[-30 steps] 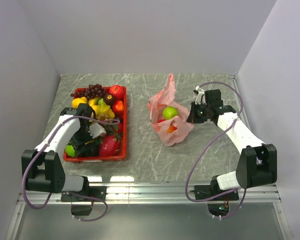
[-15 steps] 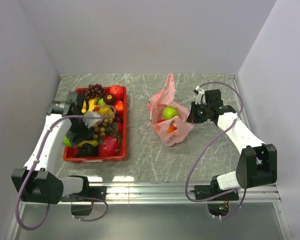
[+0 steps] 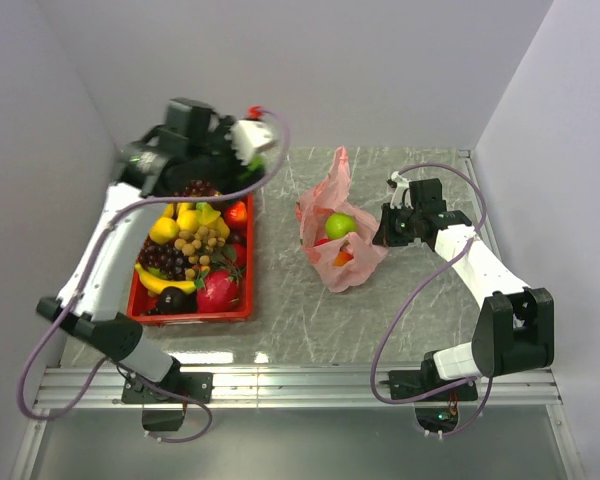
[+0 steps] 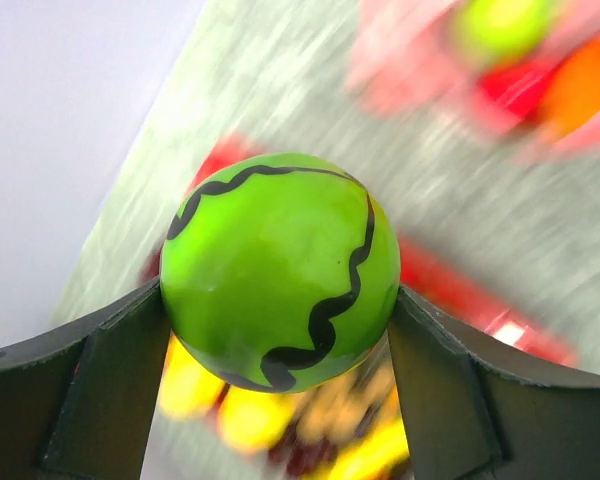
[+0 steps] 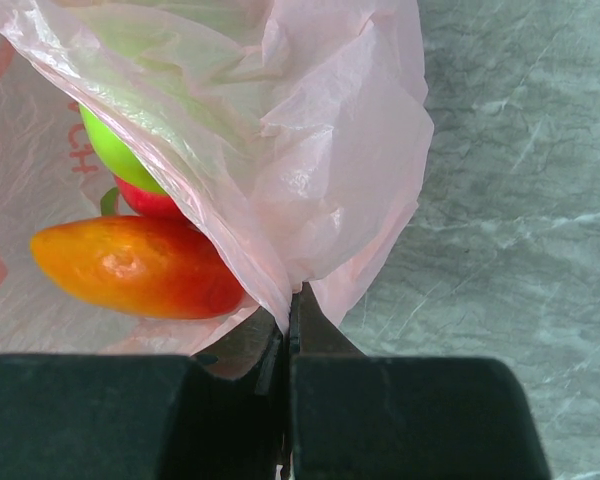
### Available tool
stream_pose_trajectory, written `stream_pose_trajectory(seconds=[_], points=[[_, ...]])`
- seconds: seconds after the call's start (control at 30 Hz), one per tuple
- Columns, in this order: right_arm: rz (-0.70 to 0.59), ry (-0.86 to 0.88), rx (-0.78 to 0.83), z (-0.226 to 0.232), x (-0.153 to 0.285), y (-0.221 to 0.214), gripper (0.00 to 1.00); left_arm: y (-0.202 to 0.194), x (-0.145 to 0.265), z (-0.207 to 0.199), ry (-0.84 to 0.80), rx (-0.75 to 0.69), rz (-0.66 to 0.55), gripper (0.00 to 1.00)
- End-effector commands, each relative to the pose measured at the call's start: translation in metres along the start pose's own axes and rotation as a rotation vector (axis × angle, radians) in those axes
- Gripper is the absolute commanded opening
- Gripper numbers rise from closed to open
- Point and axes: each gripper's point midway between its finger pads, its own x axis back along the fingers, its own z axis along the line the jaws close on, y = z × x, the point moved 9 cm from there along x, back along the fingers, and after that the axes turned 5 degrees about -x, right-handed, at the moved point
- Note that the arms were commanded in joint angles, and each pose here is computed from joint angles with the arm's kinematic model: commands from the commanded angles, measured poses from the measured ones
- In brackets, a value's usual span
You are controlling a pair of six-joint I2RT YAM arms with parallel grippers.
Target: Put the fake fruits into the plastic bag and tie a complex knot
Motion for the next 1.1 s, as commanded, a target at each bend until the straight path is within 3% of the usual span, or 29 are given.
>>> stream_pose_trajectory(seconds=[0.0,0.13,0.27,0.4,0.53,0.63,0.77,0.9,1.07], points=[[-0.073,0.021,0.040,0.007,0.013,0.017,0.00,0.058,-0.058,-0.027,-0.166,0.054,-0.276,0.60],[-0.083,0.025,0.045,0.009,0.015,0.019,0.00,0.089,-0.116,-0.058,-0.307,0.103,-0.386,0.60],[-0.097,0.031,0.049,0.010,0.019,0.020,0.00,0.103,-0.171,-0.099,-0.474,0.121,-0.366,0.59],[-0.109,0.036,0.031,0.010,0.020,0.023,0.00,0.101,-0.182,-0.150,-0.625,0.050,-0.343,0.60],[-0.115,0.045,0.013,0.008,0.019,0.026,0.00,0.080,-0.190,-0.181,-0.644,0.008,-0.275,0.74],[-0.105,0.050,0.016,0.007,0.018,0.023,0.00,0.075,-0.191,-0.180,-0.608,0.035,-0.227,0.98],[-0.084,0.059,0.022,0.006,0.016,0.019,0.00,0.088,-0.184,-0.160,-0.493,0.062,-0.189,0.99],[-0.084,0.052,0.037,0.003,0.016,0.018,0.00,0.089,-0.149,-0.121,-0.387,0.180,-0.232,0.99],[-0.072,0.026,0.047,-0.003,0.015,0.016,0.00,0.037,-0.072,-0.082,-0.311,0.278,-0.229,0.99]])
